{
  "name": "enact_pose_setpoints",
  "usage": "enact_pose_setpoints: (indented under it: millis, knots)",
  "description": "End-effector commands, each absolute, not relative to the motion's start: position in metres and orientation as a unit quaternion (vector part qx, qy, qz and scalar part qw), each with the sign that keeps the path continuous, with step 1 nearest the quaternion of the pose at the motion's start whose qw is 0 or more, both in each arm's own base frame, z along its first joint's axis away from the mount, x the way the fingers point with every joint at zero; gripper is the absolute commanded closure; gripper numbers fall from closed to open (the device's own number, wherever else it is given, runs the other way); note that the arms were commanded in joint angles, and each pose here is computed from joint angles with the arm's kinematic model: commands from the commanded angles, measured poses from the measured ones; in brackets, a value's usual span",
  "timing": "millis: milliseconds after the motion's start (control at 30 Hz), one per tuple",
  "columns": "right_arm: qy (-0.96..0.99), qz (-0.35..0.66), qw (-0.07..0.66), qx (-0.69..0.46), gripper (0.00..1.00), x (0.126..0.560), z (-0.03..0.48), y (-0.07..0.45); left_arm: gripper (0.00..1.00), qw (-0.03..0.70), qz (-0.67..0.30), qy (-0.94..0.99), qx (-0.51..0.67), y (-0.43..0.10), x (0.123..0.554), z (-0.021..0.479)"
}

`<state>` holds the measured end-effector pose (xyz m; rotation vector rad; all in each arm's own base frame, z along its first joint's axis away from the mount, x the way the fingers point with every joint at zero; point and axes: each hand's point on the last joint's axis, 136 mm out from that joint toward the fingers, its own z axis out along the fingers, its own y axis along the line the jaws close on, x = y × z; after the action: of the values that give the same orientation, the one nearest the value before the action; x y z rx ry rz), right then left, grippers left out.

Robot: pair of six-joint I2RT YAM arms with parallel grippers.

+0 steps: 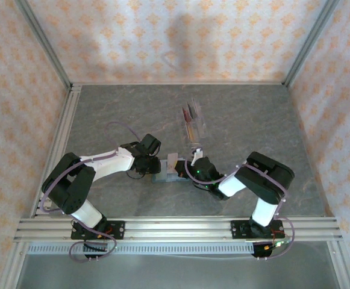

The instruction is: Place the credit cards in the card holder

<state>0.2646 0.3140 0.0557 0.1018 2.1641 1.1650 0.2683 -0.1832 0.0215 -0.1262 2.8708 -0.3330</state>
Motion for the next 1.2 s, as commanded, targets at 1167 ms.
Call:
enact_pose_setpoints:
  millis: [1167]
  knots:
    - [0.855, 0.433, 0.262, 0.11, 1.0, 0.243, 0.006, 0.304, 0.74, 0.119, -0.099, 0.987, -0.049, -0.175, 0.263, 0.015]
